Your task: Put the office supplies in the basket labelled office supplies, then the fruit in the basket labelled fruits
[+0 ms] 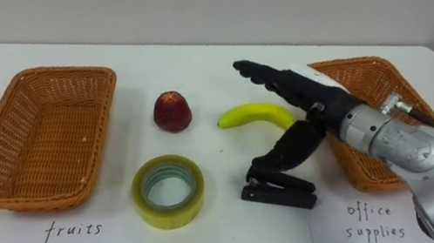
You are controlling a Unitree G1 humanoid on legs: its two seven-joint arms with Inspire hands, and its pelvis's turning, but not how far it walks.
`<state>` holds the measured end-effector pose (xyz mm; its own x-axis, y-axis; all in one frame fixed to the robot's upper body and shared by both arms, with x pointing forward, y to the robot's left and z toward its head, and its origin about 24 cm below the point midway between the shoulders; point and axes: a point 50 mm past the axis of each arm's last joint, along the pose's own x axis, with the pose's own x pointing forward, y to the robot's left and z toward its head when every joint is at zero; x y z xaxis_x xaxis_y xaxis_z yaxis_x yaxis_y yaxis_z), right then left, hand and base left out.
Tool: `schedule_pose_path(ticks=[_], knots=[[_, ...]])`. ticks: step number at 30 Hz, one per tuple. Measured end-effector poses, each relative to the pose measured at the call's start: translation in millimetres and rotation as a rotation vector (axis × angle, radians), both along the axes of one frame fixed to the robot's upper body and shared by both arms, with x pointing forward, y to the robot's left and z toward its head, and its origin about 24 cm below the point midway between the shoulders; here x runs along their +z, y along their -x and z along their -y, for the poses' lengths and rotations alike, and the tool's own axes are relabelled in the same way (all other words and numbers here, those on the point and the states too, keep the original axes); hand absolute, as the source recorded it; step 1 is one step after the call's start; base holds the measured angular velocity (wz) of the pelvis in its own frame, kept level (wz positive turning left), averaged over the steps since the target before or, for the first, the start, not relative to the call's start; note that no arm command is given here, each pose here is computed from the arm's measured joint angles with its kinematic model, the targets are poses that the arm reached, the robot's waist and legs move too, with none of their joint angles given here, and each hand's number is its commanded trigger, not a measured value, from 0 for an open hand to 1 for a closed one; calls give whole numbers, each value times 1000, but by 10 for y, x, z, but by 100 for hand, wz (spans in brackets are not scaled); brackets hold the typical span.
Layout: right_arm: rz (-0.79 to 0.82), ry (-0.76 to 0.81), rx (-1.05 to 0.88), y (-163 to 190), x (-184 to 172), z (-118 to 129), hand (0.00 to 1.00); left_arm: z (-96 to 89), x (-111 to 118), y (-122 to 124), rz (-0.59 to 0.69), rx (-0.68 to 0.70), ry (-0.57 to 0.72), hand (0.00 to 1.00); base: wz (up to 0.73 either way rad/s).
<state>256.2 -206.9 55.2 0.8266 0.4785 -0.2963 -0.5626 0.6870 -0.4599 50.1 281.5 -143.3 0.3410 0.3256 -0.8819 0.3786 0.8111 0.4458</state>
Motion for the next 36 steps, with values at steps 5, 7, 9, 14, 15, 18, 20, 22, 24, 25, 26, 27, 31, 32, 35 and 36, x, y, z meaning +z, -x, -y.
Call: schedule_pose_path(ticks=[5, 7, 9, 14, 15, 18, 20, 22, 24, 25, 26, 27, 31, 32, 35, 36], knots=[[-103, 45, 59, 73, -200, -65, 0, 32, -13, -11, -19, -28, 1, 0, 0], [-144, 96, 87, 106, -288, -77, 0, 49, -18, -19, -21, -38, 4, 0, 3], [-210, 127, 91, 170, -411, -38, 0, 68, -24, -25, -24, -51, 6, 0, 6], [-239, 137, 92, 217, -464, -22, 0, 75, -28, -17, -30, -56, 6, 0, 0], [-239, 138, 92, 217, -464, -21, 0, 76, -28, -25, -28, -56, 6, 0, 0], [-242, 142, 92, 224, -472, -19, 0, 81, -29, -24, -28, -56, 7, 0, 0], [-243, 143, 87, 226, -479, -14, 0, 81, -29, -25, -27, -57, 4, 0, 0], [-243, 144, 82, 227, -486, -8, 0, 88, -32, -23, -29, -66, 2, 0, 0], [-240, 145, 75, 226, -489, -4, 0, 108, -37, -27, -32, -80, 5, 0, 0], [-240, 145, 70, 227, -498, 2, 0, 115, -39, -28, -33, -84, 6, 0, 0], [-238, 145, 68, 227, -500, 3, 0, 119, -40, -28, -34, -87, 6, 0, 0], [-236, 144, 69, 230, -505, 4, 0, 125, -42, -30, -35, -92, 7, 0, 0], [-235, 141, 60, 255, -533, 8, 0, 129, -42, -30, -35, -94, 8, 0, 0], [-234, 140, 57, 258, -537, 9, 0, 131, -43, -31, -35, -96, 8, 0, 0], [-233, 138, 44, 272, -553, 12, 0, 134, -44, -31, -36, -98, 9, 0, 0], [-234, 137, 37, 286, -566, 16, 0, 133, -44, -31, -36, -97, 9, 0, 4]])
